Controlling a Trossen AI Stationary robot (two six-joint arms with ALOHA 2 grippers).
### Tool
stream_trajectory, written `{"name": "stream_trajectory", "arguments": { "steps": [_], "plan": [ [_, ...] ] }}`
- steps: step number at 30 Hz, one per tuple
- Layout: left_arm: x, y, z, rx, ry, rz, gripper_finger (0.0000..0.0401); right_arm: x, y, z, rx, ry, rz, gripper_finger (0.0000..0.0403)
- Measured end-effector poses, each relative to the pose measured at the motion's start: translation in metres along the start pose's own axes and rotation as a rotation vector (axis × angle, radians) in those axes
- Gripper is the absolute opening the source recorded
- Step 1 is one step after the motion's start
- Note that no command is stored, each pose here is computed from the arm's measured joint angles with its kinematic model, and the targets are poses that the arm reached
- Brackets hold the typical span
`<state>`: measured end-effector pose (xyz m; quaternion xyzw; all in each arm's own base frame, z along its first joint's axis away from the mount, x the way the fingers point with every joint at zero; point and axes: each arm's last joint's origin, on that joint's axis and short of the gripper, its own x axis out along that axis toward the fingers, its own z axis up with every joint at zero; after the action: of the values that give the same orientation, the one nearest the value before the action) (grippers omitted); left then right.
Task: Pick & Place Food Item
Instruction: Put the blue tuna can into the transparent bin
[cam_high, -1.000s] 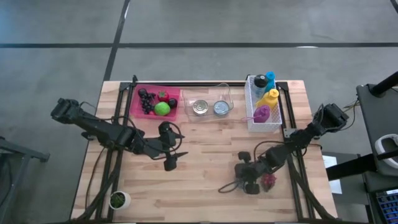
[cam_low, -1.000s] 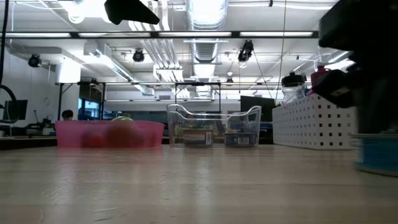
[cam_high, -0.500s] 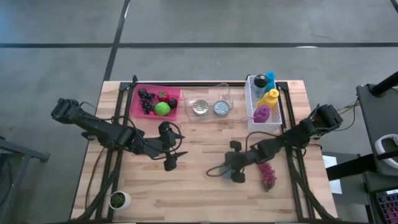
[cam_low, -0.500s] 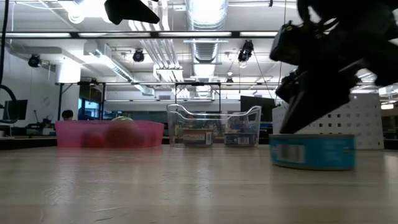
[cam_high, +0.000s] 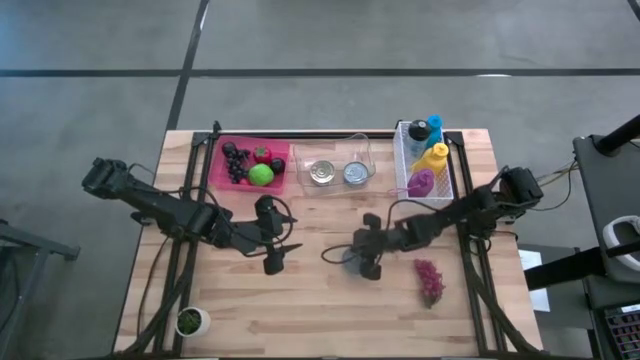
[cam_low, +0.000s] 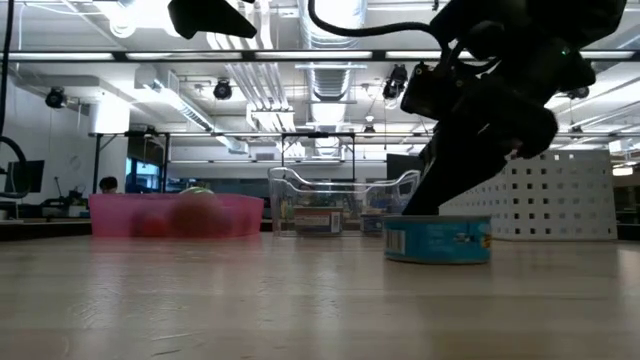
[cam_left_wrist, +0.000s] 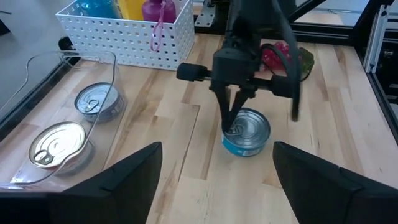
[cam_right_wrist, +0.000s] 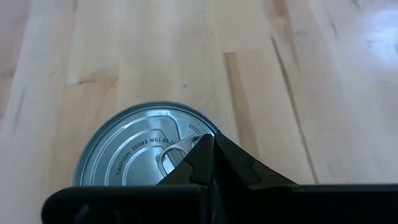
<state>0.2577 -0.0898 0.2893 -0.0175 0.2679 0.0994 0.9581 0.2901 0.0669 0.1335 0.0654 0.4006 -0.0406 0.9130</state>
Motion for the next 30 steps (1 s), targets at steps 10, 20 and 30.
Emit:
{"name": "stream_trajectory", "arguments": {
  "steps": [10, 20, 30],
  "plan": [
    [0.000, 0.000, 0.000, 0.004, 0.000, 0.000, 0.0324, 0.002, -0.009, 0.004, 0.020, -0.009, -0.027, 0.0008],
    [0.000, 0.000, 0.000, 0.007, 0.000, 0.000, 0.0324, -0.020, -0.005, 0.025, 0.153, 0.067, -0.056, 0.0008],
    [0.000, 0.000, 0.000, 0.006, 0.000, 0.000, 0.0308, -0.026, -0.008, 0.019, 0.286, 0.214, -0.142, 0.0008]
  ]
}}
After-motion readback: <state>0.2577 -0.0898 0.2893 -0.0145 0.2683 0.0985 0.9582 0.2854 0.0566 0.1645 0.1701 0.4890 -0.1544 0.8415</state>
